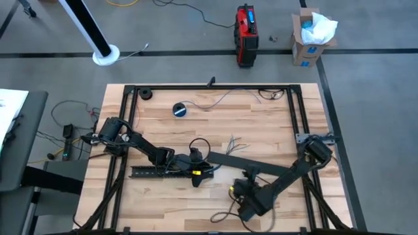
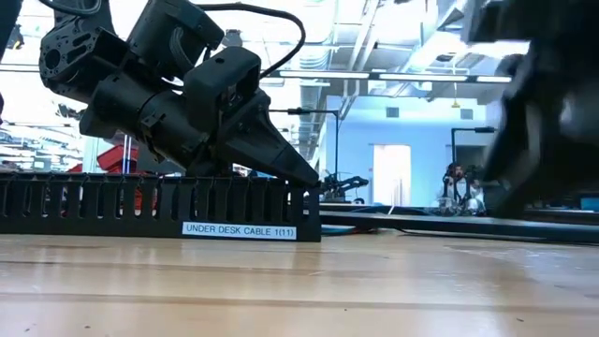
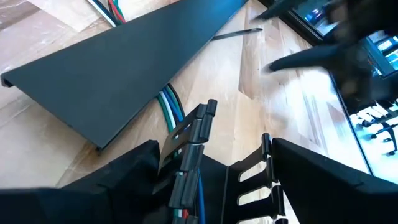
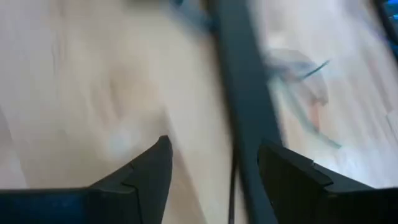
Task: Ziptie cables
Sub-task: Close the black cable duct with the black cable duct cover
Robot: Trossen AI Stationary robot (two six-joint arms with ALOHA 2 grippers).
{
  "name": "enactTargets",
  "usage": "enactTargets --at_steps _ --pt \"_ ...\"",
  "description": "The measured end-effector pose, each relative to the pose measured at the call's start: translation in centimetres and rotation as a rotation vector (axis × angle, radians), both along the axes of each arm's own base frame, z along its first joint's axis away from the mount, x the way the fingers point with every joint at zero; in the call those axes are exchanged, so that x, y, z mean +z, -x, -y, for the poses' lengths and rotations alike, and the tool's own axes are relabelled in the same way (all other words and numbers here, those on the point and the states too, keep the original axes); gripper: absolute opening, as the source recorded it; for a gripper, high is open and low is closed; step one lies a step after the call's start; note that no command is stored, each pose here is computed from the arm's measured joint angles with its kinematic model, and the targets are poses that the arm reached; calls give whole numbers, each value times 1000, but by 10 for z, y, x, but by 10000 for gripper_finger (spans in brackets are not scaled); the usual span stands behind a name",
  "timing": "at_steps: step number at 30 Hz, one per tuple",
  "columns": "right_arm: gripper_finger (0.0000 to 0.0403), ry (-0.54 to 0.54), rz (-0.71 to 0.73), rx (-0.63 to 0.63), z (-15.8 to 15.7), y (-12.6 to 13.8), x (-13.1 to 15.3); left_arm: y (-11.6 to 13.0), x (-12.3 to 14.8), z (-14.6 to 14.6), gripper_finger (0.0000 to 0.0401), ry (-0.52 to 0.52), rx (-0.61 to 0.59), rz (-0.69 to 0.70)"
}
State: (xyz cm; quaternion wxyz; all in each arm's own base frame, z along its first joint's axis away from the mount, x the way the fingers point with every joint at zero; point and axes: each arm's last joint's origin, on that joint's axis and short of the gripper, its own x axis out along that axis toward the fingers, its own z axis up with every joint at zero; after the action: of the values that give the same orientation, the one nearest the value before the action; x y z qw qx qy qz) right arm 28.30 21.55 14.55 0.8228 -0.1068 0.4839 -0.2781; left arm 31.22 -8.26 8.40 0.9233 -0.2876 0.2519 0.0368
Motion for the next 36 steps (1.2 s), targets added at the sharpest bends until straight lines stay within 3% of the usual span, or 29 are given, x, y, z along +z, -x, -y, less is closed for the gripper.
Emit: enactTargets --at_steps 4,8,14,16,18,21,23,25,27,30,32,36 --pt "226 -55 176 -128 25 -13 11 0 0 0 297 -13 -7 0" --pt "220 -91 342 -178 54 -21 12 0 0 0 297 -12 -6 1" --pt "199 -272 489 -220 103 11 35 0 0 1 297 -19 -12 1" --pt "189 -334 581 -170 111 28 50 0 0 1 297 -35 -17 2" --pt "175 -361 611 -35 119 49 61 0 0 1 297 -54 -21 4" --pt "151 -381 488 209 129 75 53 0 0 0 297 -64 -16 5" --pt "135 -329 406 308 136 89 48 0 0 0 297 -65 -14 4" --pt "121 -353 491 290 137 92 59 0 0 0 297 -65 -14 5" --pt "110 -396 602 162 141 93 65 0 0 0 297 -64 -10 4" --pt "102 -330 652 37 150 88 61 0 0 0 297 -64 -7 2" --pt "104 -314 628 59 156 78 55 0 0 0 297 -61 -5 2" --pt "127 -495 663 208 163 45 34 0 0 0 297 -60 -1 2"
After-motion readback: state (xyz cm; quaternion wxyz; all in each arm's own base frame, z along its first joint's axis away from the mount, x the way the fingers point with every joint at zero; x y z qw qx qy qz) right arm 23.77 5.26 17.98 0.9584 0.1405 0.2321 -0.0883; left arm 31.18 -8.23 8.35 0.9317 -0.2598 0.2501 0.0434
